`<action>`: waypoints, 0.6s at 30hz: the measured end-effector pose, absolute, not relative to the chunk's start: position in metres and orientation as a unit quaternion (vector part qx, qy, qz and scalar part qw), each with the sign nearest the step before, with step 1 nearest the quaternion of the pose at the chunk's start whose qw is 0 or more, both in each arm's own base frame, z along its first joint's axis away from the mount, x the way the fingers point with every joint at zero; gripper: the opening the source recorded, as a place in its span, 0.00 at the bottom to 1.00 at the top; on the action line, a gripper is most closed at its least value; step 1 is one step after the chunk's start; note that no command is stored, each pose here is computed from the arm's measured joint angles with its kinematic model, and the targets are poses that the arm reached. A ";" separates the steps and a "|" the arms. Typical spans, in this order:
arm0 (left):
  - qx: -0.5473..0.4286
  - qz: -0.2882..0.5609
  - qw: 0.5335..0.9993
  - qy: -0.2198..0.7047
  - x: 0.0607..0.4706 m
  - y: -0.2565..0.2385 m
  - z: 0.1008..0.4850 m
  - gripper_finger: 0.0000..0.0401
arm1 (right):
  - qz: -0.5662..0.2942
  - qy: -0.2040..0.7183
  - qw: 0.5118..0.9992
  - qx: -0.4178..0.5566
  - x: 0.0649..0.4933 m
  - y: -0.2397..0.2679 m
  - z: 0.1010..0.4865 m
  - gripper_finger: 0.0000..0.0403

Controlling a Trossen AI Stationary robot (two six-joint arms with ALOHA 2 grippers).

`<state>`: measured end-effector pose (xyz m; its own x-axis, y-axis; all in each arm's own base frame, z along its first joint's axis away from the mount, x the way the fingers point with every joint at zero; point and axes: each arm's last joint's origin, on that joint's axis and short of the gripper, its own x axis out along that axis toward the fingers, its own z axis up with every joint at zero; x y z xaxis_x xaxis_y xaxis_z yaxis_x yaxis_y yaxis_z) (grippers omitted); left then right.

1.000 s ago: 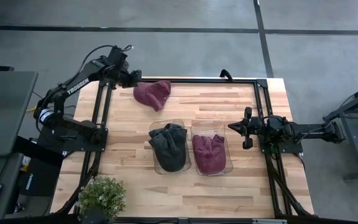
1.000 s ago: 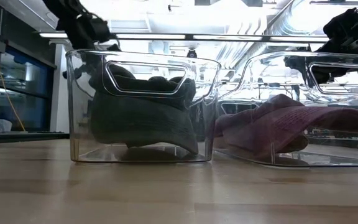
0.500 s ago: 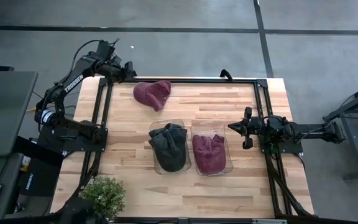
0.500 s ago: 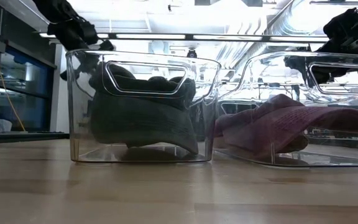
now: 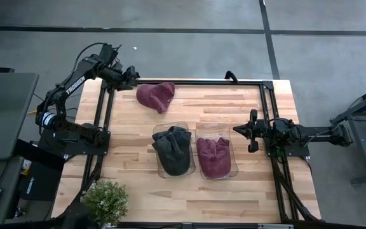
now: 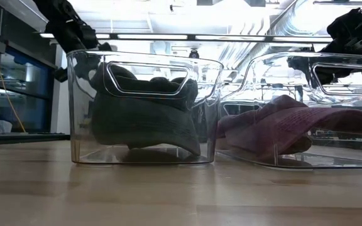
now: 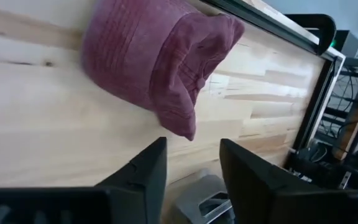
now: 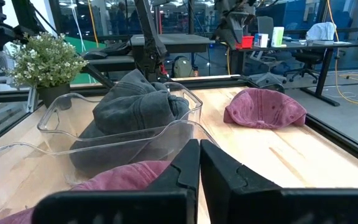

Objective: Pick & Place hat
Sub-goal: Put the red cap into the right transparent bin

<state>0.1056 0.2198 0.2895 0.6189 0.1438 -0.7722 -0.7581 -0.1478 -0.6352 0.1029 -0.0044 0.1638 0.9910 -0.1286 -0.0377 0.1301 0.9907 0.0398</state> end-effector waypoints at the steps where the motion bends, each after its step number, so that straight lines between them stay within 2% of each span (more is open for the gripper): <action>1: -0.665 0.371 0.606 0.230 0.106 0.220 0.289 0.37 | -0.065 0.018 0.998 0.021 0.103 -0.004 0.164 0.02; 8: -0.680 0.379 0.579 0.240 0.105 0.216 0.288 0.42 | -0.065 0.017 0.998 0.021 0.103 -0.004 0.164 0.01; 18: -0.670 0.381 0.573 0.277 0.129 0.201 0.286 0.43 | -0.065 0.017 0.998 0.021 0.103 -0.004 0.164 0.02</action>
<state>0.1293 0.2009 0.2863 0.5567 0.0662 -0.8280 -0.8078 -0.1894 -0.5582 0.1029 -0.0043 0.1639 0.9910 -0.1282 -0.0373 0.1296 0.9908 0.0395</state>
